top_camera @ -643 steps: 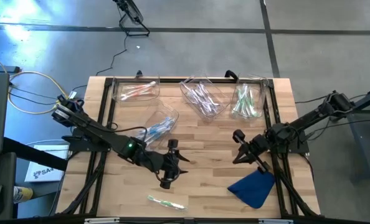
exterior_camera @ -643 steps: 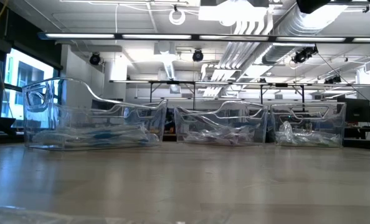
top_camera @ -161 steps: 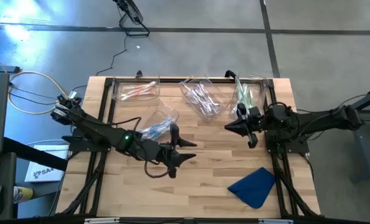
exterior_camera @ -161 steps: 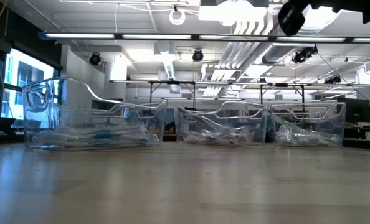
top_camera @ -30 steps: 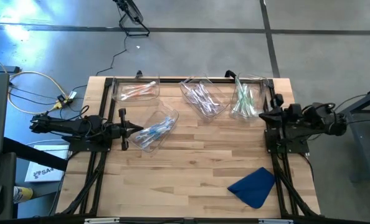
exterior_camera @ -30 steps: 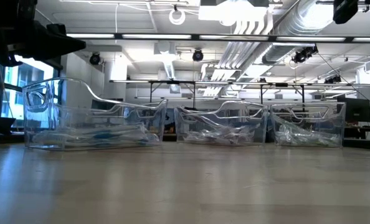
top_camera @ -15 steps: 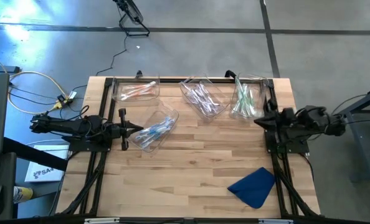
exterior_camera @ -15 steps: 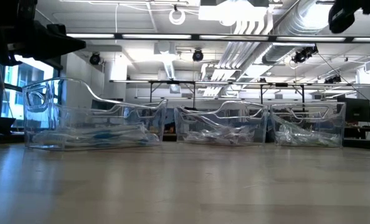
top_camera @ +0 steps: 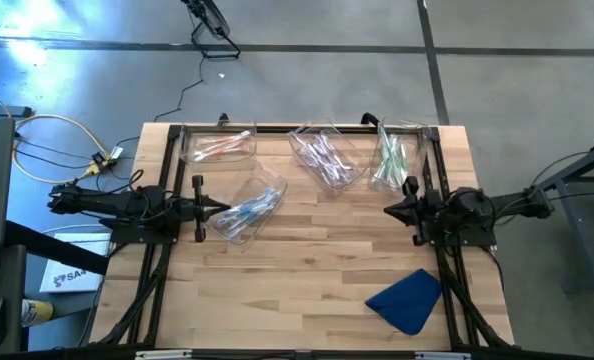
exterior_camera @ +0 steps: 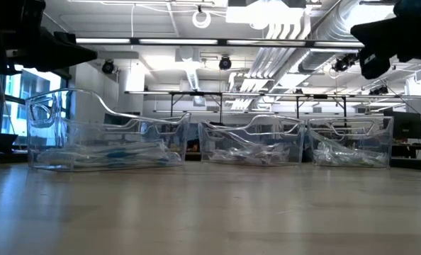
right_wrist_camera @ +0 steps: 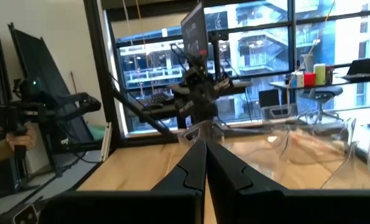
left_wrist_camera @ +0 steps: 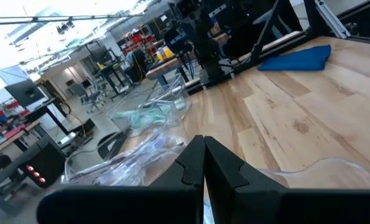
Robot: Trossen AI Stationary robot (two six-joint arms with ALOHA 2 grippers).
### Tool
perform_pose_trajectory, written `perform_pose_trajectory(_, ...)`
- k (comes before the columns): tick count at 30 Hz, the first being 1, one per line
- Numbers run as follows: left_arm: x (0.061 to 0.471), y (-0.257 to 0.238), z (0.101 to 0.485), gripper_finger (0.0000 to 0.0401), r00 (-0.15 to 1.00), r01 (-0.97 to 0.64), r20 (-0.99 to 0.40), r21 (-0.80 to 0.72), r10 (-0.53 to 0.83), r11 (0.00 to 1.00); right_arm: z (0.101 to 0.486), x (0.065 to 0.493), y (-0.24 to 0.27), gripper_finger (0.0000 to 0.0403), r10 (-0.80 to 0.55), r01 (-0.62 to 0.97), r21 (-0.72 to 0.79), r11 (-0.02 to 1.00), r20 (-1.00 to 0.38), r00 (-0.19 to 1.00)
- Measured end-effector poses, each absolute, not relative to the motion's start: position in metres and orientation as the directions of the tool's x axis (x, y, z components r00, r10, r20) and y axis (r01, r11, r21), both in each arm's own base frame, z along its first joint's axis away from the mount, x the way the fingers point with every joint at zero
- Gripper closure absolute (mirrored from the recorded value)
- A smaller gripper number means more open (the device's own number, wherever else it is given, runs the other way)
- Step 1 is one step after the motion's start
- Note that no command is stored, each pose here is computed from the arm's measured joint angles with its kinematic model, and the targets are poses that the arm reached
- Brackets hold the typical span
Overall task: Pick & Place Toothbrushes
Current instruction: Return to Home Position
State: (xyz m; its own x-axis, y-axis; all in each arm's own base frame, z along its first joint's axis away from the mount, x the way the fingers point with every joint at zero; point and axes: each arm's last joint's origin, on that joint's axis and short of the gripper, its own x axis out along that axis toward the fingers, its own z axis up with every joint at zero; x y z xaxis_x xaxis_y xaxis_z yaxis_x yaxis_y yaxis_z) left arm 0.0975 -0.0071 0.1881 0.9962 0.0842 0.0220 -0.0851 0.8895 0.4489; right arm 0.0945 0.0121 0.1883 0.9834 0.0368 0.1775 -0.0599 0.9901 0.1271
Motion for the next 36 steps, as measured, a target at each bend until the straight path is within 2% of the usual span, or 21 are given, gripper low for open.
perform_pose_trajectory(13,0.097,-0.007,0.188,0.0401,0.996,-0.086,0.023,0.441,0.084,0.893,0.181,0.096,0.015,0.0398,0.115,-0.133,0.107,0.985,0.156,0.981)
perform_pose_trajectory(22,0.097,-0.007,0.187,0.0401,0.997,-0.078,0.008,0.457,0.083,0.886,0.177,0.096,0.015,0.0398,0.119,-0.130,0.083,0.988,0.121,0.985)
perform_pose_trajectory(28,0.099,-0.012,0.180,0.0401,0.997,0.075,-0.013,0.514,-0.079,0.854,0.176,0.097,0.015,0.0398,0.120,-0.129,0.085,0.988,0.103,0.987)
perform_pose_trajectory(36,0.101,-0.013,0.166,0.0401,0.993,0.114,-0.033,0.530,-0.114,0.840,0.176,0.097,0.015,0.0398,0.119,-0.127,0.079,0.989,0.103,0.988)
